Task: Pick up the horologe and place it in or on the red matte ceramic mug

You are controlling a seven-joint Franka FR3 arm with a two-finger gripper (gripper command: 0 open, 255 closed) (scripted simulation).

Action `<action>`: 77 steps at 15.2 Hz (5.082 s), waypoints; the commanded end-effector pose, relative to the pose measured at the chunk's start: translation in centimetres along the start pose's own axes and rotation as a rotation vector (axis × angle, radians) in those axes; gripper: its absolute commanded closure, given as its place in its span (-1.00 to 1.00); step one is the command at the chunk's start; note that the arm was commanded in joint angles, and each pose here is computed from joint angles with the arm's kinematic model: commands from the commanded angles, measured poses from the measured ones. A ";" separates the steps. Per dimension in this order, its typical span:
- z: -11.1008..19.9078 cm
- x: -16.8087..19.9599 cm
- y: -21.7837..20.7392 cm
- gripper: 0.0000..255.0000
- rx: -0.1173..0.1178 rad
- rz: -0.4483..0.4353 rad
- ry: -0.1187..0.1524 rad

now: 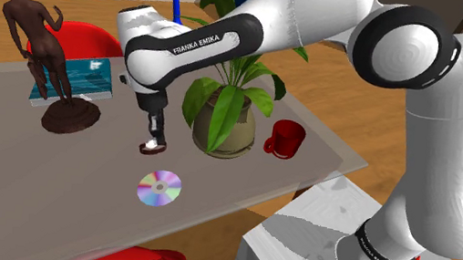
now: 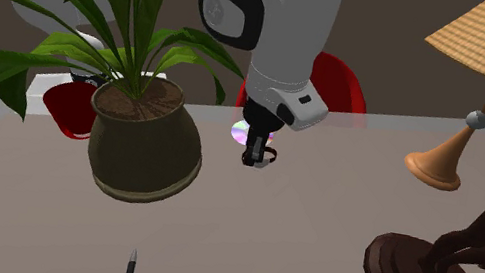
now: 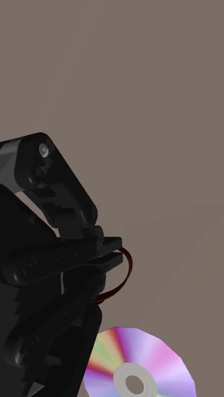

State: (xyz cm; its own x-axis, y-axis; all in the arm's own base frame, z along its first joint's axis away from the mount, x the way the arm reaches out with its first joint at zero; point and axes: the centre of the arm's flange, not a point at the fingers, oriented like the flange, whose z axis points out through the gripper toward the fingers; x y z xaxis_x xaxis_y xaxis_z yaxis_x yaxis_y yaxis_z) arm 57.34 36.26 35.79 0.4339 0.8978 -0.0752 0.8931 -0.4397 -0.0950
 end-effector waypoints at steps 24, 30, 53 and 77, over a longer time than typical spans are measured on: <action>-13.1 -1.0 -1.3 1.00 0.000 0.000 0.000; -15.3 -2.5 -1.6 1.00 0.000 0.000 0.000; -14.3 -32.8 -3.3 1.00 0.000 0.000 0.000; -5.3 -39.8 -2.9 1.00 0.000 0.000 0.000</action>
State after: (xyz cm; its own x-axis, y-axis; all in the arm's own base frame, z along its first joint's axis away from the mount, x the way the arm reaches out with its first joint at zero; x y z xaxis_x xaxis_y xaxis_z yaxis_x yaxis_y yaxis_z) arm 38.10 2.01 44.42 0.4338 0.8978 -0.0756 0.8931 -0.4396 -0.0957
